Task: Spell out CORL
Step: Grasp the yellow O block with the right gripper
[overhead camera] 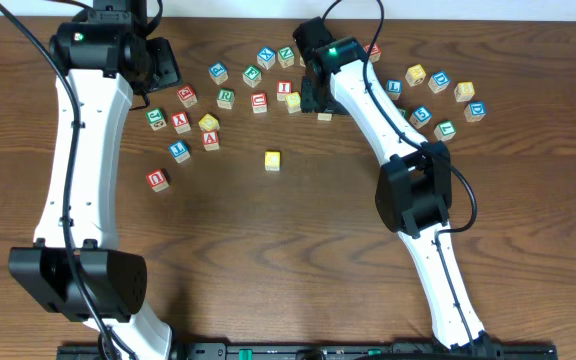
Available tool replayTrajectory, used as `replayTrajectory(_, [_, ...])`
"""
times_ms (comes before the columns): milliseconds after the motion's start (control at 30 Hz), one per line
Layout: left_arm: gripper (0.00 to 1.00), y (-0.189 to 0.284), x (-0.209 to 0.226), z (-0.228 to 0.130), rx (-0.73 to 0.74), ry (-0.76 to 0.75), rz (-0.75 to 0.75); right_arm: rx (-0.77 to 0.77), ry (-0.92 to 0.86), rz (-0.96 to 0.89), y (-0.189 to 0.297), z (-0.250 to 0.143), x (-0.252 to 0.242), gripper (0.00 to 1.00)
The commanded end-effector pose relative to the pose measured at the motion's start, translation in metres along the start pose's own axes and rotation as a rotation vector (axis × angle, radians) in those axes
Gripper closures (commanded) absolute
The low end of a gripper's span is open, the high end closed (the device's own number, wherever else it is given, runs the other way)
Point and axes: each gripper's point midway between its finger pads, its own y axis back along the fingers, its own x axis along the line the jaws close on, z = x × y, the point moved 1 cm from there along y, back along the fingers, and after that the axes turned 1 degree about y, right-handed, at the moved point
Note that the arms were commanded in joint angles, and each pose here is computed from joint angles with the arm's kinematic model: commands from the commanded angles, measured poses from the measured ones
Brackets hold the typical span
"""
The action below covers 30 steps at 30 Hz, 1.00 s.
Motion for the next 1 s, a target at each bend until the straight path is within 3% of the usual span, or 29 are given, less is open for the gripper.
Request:
replayTrajectory(0, [0.35, -0.001, 0.001, 0.001, 0.0, 0.008, 0.009, -0.009, -0.033, -0.018, -0.012, 0.003, -0.002, 0.46])
replayTrajectory(333, [0.35, -0.001, 0.001, 0.001, 0.0, 0.008, 0.009, 0.003, -0.036, -0.026, -0.032, -0.004, -0.006, 0.49])
replayTrajectory(567, [0.35, -0.001, 0.001, 0.001, 0.0, 0.008, 0.009, 0.004, -0.034, -0.028, -0.036, -0.004, -0.008, 0.61])
replayTrajectory(767, [0.35, -0.001, 0.001, 0.001, 0.0, 0.008, 0.009, -0.004, -0.044, -0.025, -0.037, 0.0, -0.011, 0.64])
replayTrajectory(967, [0.35, -0.001, 0.001, 0.001, 0.0, 0.008, 0.009, 0.0, -0.045, -0.029, -0.037, -0.001, -0.013, 0.79])
